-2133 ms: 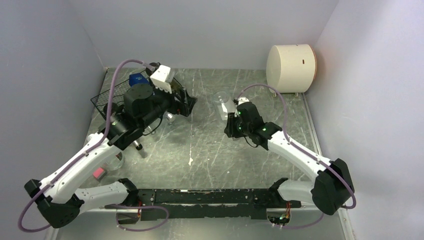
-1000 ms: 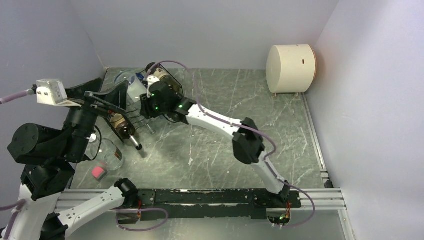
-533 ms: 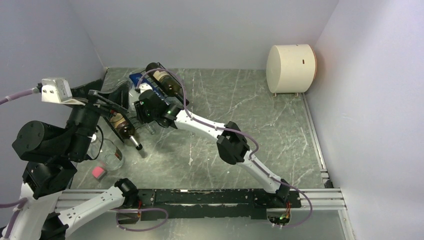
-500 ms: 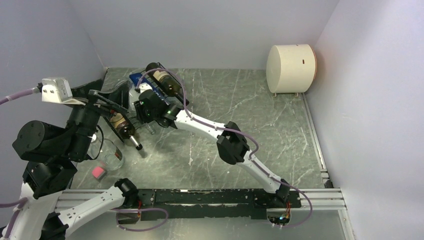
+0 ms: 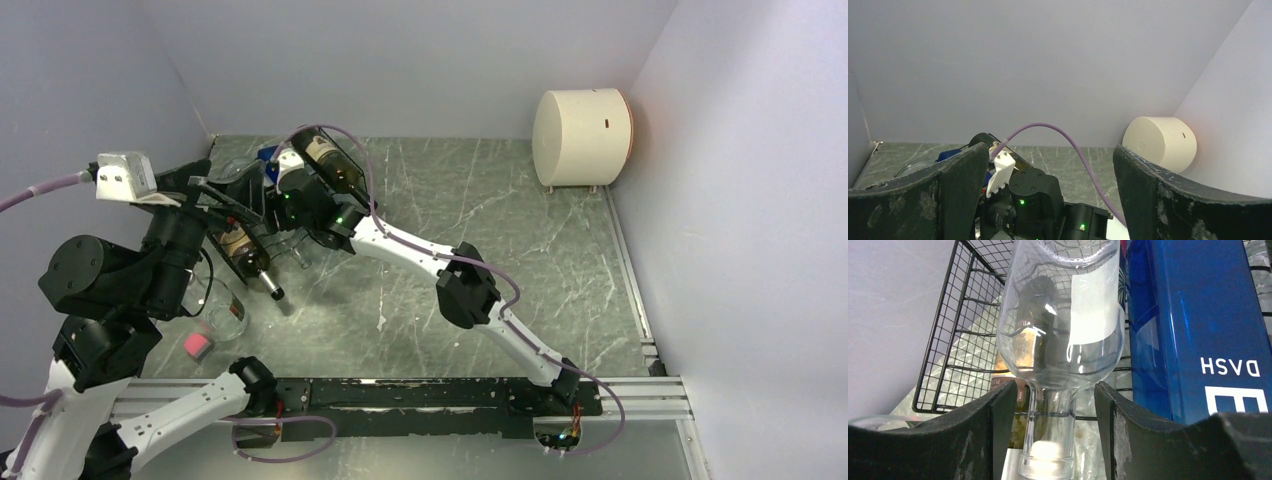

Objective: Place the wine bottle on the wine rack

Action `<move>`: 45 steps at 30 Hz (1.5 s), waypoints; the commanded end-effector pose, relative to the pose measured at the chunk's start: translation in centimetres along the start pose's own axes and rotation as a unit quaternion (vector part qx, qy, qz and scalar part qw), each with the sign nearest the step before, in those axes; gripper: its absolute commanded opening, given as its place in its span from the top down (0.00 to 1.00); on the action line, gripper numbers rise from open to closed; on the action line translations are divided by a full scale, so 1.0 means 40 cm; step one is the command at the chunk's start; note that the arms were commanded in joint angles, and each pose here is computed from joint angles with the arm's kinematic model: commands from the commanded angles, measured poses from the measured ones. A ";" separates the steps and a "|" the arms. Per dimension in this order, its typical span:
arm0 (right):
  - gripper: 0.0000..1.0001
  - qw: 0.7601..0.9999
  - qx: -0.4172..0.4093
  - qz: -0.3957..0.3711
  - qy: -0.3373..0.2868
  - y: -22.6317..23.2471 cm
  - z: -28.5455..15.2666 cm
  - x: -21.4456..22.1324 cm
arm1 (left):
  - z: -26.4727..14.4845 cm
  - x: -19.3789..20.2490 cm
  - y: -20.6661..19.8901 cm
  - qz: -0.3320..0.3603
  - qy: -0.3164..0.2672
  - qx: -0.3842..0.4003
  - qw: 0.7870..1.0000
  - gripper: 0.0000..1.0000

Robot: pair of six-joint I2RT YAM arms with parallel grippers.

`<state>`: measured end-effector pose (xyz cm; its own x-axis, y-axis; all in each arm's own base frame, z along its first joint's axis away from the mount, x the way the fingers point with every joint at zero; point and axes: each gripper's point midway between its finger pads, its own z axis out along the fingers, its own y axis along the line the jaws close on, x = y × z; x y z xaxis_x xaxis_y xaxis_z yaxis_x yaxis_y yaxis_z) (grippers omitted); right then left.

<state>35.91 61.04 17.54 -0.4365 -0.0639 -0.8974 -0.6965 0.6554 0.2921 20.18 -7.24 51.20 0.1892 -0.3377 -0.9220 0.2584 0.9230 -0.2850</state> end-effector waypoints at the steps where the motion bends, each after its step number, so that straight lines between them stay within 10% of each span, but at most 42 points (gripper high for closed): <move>1: 0.37 0.998 -0.017 0.007 -0.063 0.032 -0.041 -0.130 | 0.012 0.010 0.015 0.017 0.002 -0.019 1.000 0.02; 14: 0.24 0.990 -0.093 -0.009 -0.103 0.151 -0.182 -0.231 | 0.001 -0.068 0.001 0.008 -0.029 -0.002 1.000 0.02; 29: 0.24 0.933 -0.306 -0.152 -0.109 0.502 -0.219 -0.030 | -0.044 -0.152 -0.018 -0.022 -0.059 0.037 0.997 0.02; 45: 0.22 0.929 -0.299 -0.164 -0.142 0.541 -0.103 0.059 | -0.084 -0.172 -0.005 -0.037 -0.046 0.040 0.997 0.02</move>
<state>16.77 70.77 21.04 -0.1117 -0.0290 -0.9933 -0.9913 0.0739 0.1093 16.67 -4.76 56.44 0.2640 -0.4029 -0.8763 0.3196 0.8938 -0.3147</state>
